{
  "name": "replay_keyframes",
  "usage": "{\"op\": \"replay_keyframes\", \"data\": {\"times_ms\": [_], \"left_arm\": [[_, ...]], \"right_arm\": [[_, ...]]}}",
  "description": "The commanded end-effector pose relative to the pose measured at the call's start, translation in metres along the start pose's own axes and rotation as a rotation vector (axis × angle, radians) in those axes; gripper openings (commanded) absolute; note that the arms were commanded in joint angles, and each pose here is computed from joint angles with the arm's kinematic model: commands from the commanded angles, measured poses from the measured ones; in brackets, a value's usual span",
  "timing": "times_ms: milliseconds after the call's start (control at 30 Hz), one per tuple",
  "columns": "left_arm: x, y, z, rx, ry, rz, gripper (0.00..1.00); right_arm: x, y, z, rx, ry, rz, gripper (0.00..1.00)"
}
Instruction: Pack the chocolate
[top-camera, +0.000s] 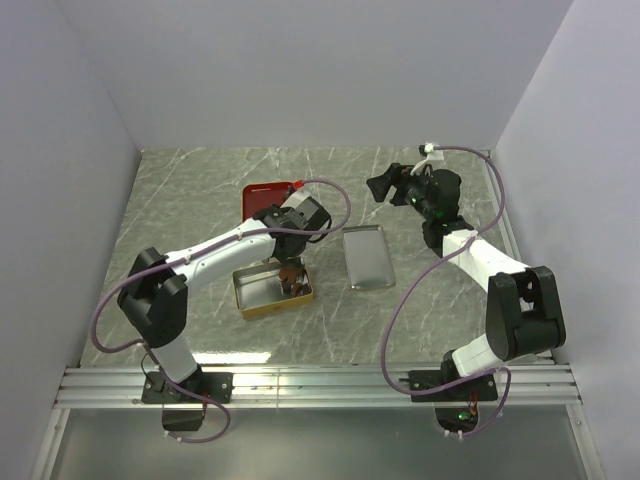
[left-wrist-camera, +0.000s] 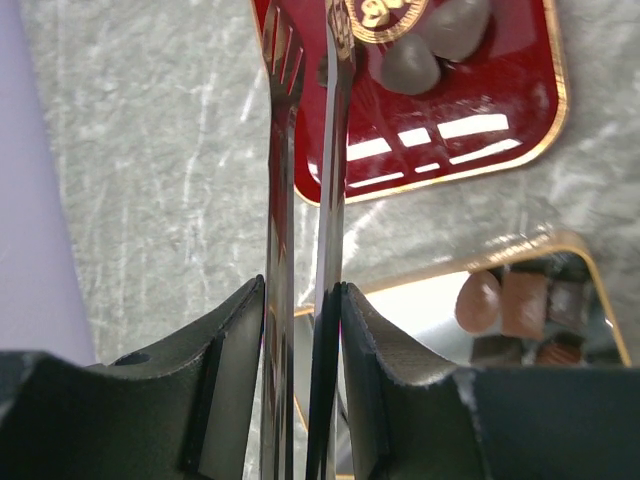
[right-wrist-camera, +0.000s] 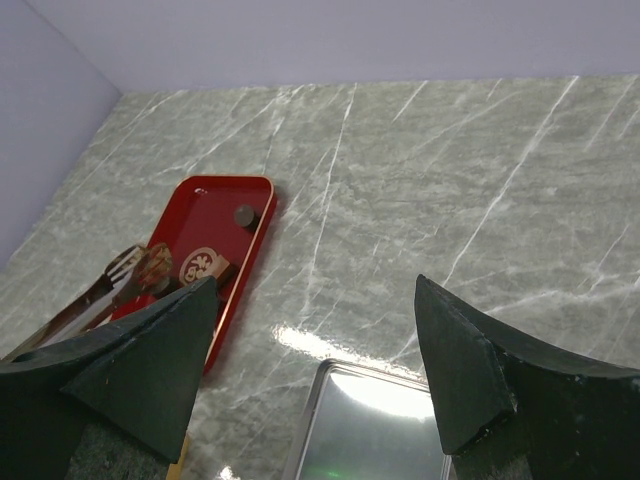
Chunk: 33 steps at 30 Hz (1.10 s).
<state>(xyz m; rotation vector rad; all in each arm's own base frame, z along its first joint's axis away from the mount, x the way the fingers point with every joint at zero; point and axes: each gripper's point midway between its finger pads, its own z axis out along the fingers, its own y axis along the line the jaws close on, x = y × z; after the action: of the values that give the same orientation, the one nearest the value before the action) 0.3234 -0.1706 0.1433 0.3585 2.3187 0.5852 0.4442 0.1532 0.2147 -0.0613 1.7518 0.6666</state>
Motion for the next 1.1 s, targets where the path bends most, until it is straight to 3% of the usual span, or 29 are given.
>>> {"op": "replay_keyframes", "data": {"times_ms": [0,1067], "left_arm": [[-0.010,0.000,-0.021,0.091,-0.039,-0.043,0.41],[0.011,0.002,-0.006,0.081,0.060,-0.044,0.44]], "right_arm": [[-0.019,0.013,-0.007,-0.028,-0.056,-0.033,0.86],[-0.020,0.014,-0.006,-0.030,-0.056,-0.036,0.86]]}}
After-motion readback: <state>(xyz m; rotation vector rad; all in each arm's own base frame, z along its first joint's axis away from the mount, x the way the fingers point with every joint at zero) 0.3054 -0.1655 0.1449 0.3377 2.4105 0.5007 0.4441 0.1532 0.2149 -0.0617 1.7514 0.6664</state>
